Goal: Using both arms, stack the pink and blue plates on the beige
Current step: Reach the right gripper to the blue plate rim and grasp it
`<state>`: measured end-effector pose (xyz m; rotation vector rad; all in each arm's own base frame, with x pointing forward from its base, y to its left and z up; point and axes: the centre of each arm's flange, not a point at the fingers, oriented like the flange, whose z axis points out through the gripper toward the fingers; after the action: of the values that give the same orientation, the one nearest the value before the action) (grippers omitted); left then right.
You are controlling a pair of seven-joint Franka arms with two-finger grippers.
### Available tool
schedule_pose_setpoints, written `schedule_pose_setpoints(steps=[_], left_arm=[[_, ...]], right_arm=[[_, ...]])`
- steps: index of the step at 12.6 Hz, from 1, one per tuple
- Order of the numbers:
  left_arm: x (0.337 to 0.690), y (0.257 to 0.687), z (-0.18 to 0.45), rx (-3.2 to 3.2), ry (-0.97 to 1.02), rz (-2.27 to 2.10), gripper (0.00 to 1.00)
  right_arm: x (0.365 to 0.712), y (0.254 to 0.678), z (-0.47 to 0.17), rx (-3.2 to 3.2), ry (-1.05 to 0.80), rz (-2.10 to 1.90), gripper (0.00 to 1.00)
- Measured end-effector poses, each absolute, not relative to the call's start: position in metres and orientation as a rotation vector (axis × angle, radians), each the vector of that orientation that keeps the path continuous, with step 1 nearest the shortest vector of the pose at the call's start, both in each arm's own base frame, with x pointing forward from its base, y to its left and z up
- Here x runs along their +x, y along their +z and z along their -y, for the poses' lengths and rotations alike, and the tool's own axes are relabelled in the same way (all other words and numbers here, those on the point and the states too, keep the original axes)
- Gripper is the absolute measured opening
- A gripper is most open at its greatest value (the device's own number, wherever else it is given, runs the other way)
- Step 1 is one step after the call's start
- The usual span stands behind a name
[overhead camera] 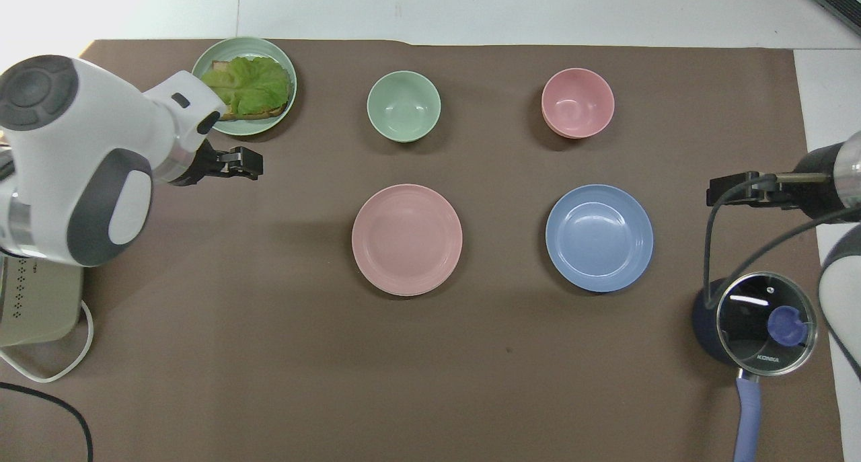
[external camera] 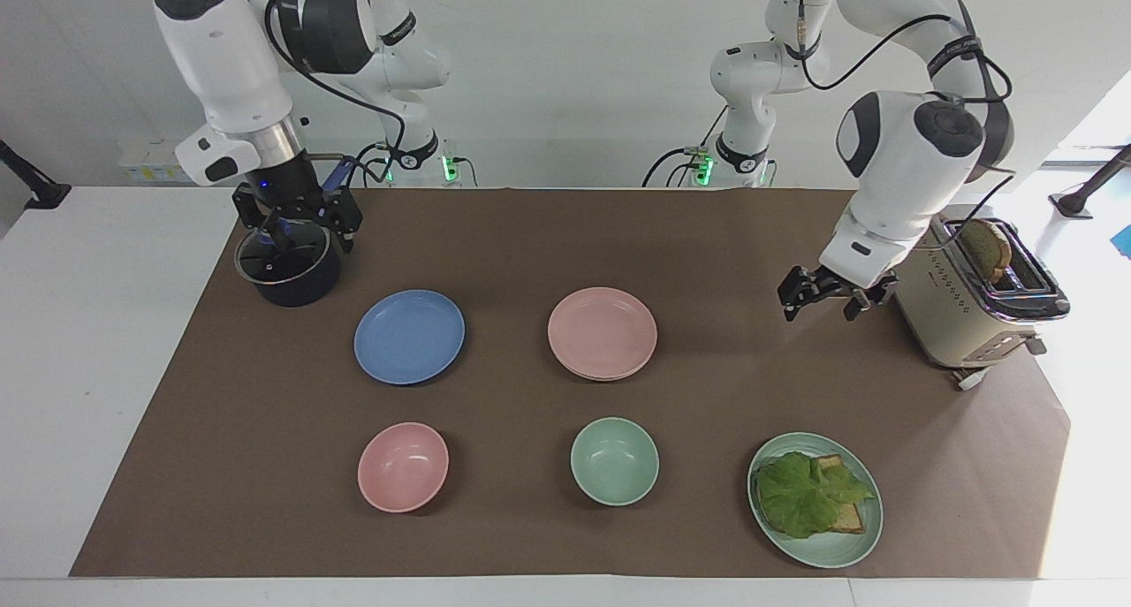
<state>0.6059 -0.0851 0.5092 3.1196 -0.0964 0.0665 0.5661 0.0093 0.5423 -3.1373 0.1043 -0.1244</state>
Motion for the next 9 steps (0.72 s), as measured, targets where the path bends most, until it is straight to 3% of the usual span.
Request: schedule_pose_setpoints(steps=[4,9], left_arm=[[0.593,0.565,0.080,3.132,0.053,0.124,1.00],[0.588,0.573,0.084,3.134,0.063,0.134,1.00]], right_arm=[[0.590,0.454,0.017,-3.139,-0.082,-0.139,1.00],[0.576,0.389,0.022,-3.142,-0.028,-0.104,1.00]])
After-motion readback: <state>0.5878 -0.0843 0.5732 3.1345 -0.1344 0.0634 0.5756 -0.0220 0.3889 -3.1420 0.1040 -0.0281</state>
